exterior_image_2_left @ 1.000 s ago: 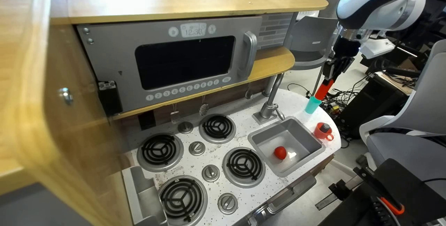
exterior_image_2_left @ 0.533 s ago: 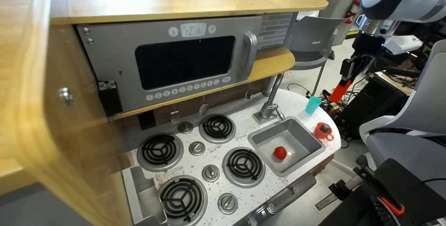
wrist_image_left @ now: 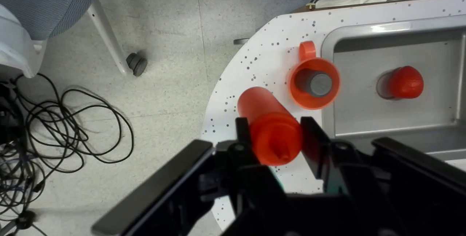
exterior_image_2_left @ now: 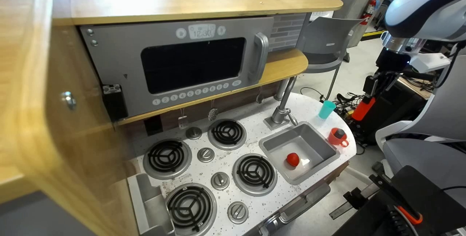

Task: Take the sauce bottle out of the blue cup and put it on the counter

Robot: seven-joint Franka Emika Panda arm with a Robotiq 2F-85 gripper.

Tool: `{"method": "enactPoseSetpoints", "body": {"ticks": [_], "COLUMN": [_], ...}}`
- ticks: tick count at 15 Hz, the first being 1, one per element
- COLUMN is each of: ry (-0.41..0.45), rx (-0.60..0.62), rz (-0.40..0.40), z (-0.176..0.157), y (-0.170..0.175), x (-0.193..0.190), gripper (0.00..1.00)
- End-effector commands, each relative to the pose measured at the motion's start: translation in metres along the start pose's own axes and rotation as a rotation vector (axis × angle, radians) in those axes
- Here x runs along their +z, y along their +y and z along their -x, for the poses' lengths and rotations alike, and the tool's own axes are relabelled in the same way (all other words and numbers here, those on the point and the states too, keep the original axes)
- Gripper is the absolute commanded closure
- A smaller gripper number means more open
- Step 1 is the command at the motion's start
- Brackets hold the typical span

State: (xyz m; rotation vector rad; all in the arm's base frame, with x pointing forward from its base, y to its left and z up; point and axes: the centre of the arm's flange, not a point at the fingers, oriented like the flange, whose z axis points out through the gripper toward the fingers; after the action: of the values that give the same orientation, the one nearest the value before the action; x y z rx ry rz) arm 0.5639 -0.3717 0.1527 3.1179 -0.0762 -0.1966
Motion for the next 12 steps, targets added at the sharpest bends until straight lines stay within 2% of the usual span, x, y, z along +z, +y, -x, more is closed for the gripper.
{"method": "enactPoseSetpoints", "body": {"ticks": [1, 6, 12], "ry": [0.019, -0.015, -0.034], "rx": [0.010, 0.024, 0.018], "rz": [0.007, -0.018, 0.001], "z": [0.007, 0.008, 0.002], "y": [0.009, 0.015, 0.018], "x": [0.011, 0.047, 0.076], "gripper": [0.87, 0.87, 0.87]}}
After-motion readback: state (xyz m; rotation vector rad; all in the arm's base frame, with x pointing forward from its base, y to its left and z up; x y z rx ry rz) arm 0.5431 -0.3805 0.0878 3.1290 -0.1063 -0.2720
